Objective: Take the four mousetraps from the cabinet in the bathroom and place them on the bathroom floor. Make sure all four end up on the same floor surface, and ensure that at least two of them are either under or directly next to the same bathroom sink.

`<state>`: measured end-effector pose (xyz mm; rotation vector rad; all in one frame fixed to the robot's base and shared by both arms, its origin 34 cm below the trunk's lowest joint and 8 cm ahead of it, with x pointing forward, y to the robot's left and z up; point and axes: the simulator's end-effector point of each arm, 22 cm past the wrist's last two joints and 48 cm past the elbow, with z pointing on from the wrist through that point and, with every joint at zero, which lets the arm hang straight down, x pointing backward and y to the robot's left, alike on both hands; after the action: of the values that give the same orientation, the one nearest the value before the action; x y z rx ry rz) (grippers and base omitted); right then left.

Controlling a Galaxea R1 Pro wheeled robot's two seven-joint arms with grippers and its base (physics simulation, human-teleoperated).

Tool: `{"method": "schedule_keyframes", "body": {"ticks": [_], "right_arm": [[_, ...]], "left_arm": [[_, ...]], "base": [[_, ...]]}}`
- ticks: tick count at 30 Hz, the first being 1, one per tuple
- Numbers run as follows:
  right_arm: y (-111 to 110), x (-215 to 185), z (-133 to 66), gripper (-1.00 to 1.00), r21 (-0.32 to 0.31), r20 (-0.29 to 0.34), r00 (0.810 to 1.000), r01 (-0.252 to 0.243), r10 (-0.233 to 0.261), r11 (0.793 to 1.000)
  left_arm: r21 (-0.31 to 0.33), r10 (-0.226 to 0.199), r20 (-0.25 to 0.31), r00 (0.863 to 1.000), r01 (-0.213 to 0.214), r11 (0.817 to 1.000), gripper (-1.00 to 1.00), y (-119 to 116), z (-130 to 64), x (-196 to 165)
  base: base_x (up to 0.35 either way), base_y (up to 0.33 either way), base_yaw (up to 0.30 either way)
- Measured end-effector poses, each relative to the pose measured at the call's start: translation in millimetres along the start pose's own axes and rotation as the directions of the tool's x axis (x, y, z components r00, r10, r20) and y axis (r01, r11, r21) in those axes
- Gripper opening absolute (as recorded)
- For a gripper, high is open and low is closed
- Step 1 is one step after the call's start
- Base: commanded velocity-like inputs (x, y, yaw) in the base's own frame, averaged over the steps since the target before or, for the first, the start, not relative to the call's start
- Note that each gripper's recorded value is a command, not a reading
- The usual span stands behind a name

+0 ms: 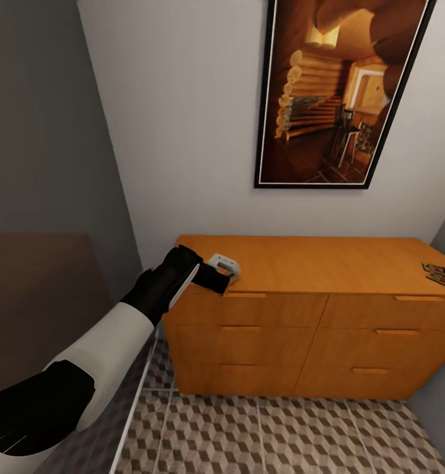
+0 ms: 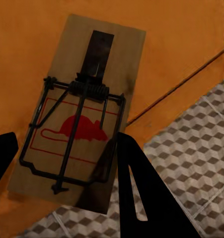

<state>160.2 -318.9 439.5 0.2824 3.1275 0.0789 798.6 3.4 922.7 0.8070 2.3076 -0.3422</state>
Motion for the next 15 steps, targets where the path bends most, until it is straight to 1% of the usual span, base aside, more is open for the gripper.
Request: {"method": "schedule_keyframes", "body": {"ticks": [15], "right_arm": [[-1.2, -0.3, -0.2, -1.0, 0.002, 0.001, 1.0, 0.0, 0.0, 1.0]], "left_arm": [[0.0, 0.001, 0.0, 1.0, -0.001, 1.0, -1.0, -0.3, -0.1, -0.2]], "base": [[-0.338, -0.11, 0.0]]}}
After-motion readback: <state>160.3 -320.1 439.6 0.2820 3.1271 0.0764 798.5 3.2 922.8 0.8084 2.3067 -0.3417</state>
